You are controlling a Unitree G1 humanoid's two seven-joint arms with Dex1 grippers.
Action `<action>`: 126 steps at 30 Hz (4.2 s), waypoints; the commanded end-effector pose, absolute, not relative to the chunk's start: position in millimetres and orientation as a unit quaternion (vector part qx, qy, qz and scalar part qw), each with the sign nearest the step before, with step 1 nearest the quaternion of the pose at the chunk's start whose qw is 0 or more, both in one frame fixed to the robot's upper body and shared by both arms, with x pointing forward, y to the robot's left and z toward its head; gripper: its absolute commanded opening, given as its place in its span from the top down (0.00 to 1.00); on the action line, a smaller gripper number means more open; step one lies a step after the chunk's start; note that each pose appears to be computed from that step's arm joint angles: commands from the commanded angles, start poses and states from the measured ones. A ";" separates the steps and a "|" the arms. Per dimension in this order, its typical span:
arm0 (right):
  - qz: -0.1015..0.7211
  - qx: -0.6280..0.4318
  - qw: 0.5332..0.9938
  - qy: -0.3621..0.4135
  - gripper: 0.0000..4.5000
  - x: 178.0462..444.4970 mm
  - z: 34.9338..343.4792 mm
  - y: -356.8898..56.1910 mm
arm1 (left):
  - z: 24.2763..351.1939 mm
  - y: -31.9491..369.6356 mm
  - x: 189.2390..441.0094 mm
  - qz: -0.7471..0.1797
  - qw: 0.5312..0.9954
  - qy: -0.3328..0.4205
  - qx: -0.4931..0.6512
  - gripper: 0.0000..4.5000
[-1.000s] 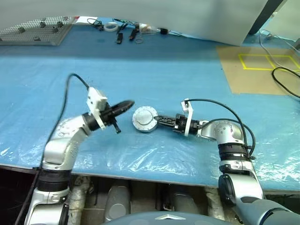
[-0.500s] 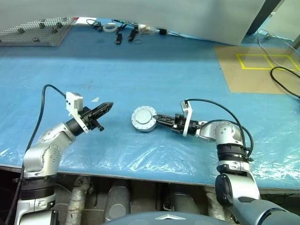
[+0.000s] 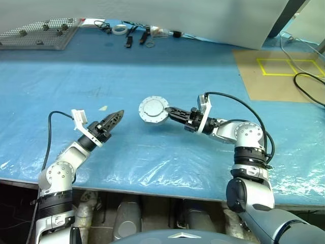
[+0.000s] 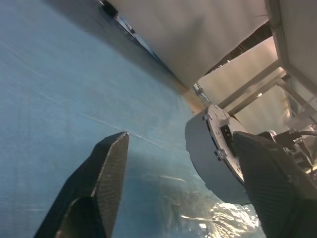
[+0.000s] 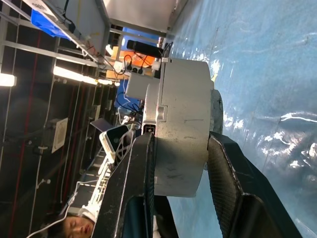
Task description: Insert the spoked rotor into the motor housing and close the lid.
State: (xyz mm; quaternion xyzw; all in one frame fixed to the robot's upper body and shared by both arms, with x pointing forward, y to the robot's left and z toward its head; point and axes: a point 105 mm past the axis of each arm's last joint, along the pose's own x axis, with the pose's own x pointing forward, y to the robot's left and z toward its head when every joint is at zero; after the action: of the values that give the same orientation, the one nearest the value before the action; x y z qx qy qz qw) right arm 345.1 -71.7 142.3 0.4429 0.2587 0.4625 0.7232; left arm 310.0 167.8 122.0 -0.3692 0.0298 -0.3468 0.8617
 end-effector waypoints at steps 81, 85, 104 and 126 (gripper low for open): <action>0.498 0.432 0.725 0.197 0.26 347.7 173.0 -53.5 | 139.1 80.0 374.8 -0.367 0.838 0.081 -0.395 0.43; 0.500 0.435 0.723 0.193 0.26 347.6 175.2 -55.7 | 159.3 93.2 381.0 -0.362 0.831 0.041 -0.419 0.43; 0.506 0.425 0.724 0.198 0.26 346.9 172.6 -56.1 | 188.5 244.2 401.7 -0.133 0.921 -0.077 -0.358 0.43; 0.500 0.407 0.738 0.198 0.26 344.3 166.4 -58.4 | 104.5 276.1 405.5 -0.052 0.955 0.027 -0.291 0.24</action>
State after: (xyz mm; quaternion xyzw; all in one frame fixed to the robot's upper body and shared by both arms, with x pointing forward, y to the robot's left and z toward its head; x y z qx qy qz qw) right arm 346.2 -58.0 156.0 0.4142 0.2206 0.4874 0.7363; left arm 406.9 268.1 98.8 -0.3093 0.0371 -0.0571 0.9485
